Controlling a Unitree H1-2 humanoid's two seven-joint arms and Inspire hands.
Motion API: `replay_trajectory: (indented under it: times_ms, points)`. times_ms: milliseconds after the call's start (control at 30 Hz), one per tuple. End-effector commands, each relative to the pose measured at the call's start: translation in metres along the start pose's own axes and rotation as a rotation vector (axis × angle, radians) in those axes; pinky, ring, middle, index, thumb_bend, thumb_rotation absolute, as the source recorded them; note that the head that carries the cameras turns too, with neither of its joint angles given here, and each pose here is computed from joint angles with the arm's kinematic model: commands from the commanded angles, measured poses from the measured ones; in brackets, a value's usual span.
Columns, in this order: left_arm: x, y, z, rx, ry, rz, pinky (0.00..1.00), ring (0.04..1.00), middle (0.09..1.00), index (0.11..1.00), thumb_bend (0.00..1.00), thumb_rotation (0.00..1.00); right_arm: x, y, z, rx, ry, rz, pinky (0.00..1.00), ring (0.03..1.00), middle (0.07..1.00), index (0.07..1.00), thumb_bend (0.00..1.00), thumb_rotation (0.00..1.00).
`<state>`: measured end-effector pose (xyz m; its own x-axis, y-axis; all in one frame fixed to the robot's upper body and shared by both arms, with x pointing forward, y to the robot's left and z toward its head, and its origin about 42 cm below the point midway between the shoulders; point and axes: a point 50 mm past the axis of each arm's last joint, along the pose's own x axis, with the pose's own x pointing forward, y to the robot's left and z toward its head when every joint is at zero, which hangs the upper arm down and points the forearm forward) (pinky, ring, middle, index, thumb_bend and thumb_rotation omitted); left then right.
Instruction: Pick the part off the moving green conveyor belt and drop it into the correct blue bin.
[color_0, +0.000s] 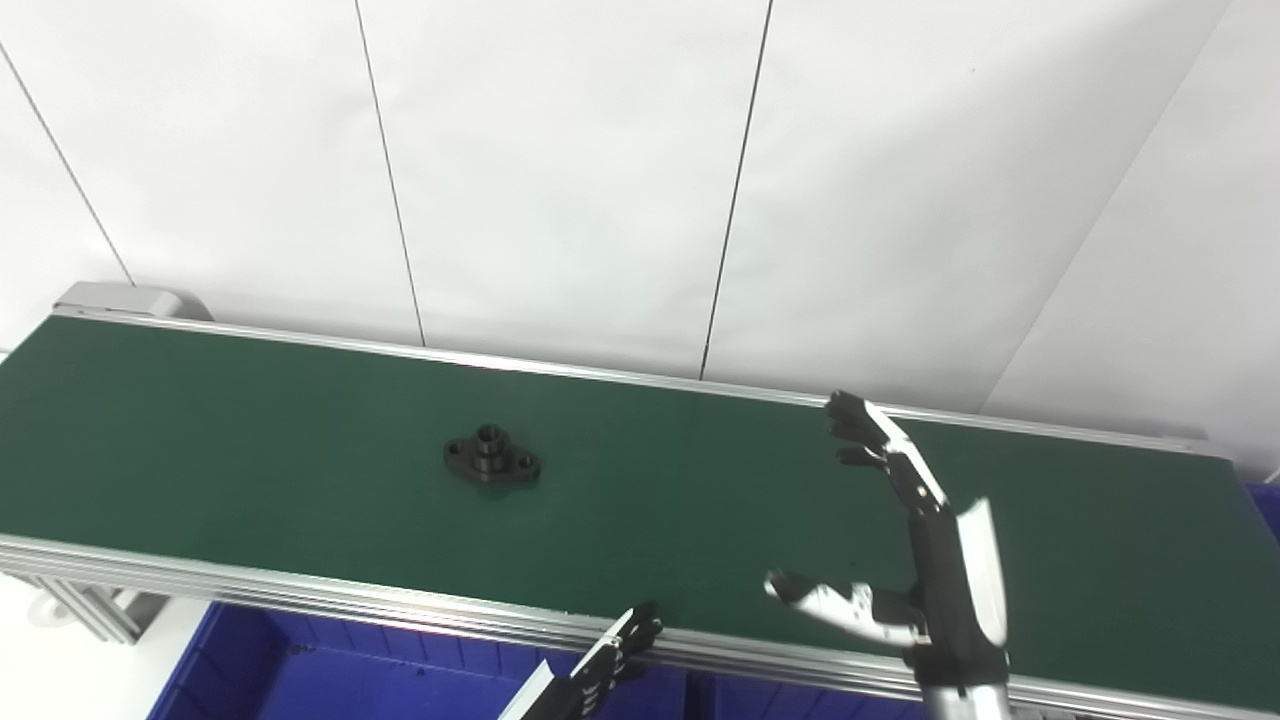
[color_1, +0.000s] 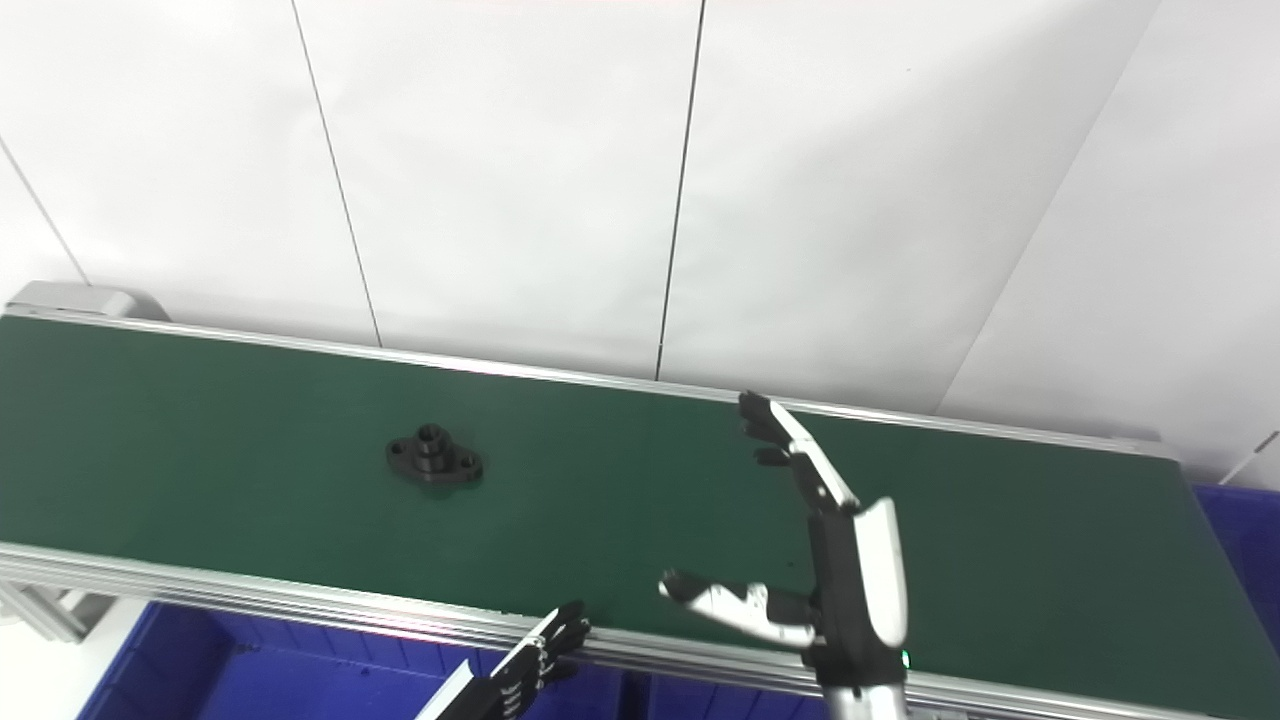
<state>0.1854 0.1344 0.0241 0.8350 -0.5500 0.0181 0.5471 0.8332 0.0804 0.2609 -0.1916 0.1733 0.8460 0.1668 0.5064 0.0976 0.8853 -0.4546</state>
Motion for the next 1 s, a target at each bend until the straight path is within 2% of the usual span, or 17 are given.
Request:
replay_trajectory:
  times_ms: [0, 200, 400, 500, 667, 767, 967]
  points:
    - [0.007, -0.001, 0.01, 0.012, -0.06, -0.001, 0.9, 0.971, 0.977, 1.0, 0.97, 0.7, 0.02, -0.003, 0.004, -0.03, -0.02, -0.001, 0.65, 0.745, 0.81, 0.834, 0.84, 0.58]
    - [0.008, -0.001, 0.012, 0.018, -0.06, -0.008, 0.88, 0.965, 0.979, 1.0, 0.95, 0.7, 0.057, 0.001, 0.002, -0.132, -0.021, 0.032, 0.63, 0.733, 0.8, 0.834, 0.86, 0.57]
    - [0.009, -0.001, 0.011, 0.011, -0.058, -0.006, 0.88, 0.964, 0.982, 1.0, 0.96, 0.7, 0.105, 0.018, -0.011, -0.27, -0.004, 0.121, 0.64, 0.705, 0.754, 0.807, 0.9, 0.57]
    - [0.01, -0.001, 0.01, 0.007, -0.063, -0.003, 0.89, 0.964, 0.979, 1.0, 0.95, 0.69, 0.119, 0.026, -0.018, -0.316, 0.025, 0.172, 0.65, 0.715, 0.749, 0.81, 0.9, 0.56]
    - [0.011, -0.002, 0.011, 0.016, -0.059, -0.004, 0.9, 0.966, 0.962, 0.997, 0.95, 0.69, 0.141, 0.039, -0.025, -0.408, 0.021, 0.224, 0.62, 0.692, 0.747, 0.799, 0.92, 0.57]
    - [0.013, -0.003, 0.011, 0.018, -0.058, -0.004, 0.88, 0.961, 0.964, 0.996, 0.96, 0.69, 0.151, 0.046, -0.027, -0.435, 0.038, 0.262, 0.67, 0.734, 0.773, 0.808, 0.91, 0.58]
    - [0.014, -0.007, 0.012, 0.023, -0.06, 0.002, 0.88, 0.959, 0.954, 0.994, 0.96, 0.69, 0.166, 0.059, -0.035, -0.516, 0.069, 0.35, 0.65, 0.752, 0.785, 0.822, 0.9, 0.59]
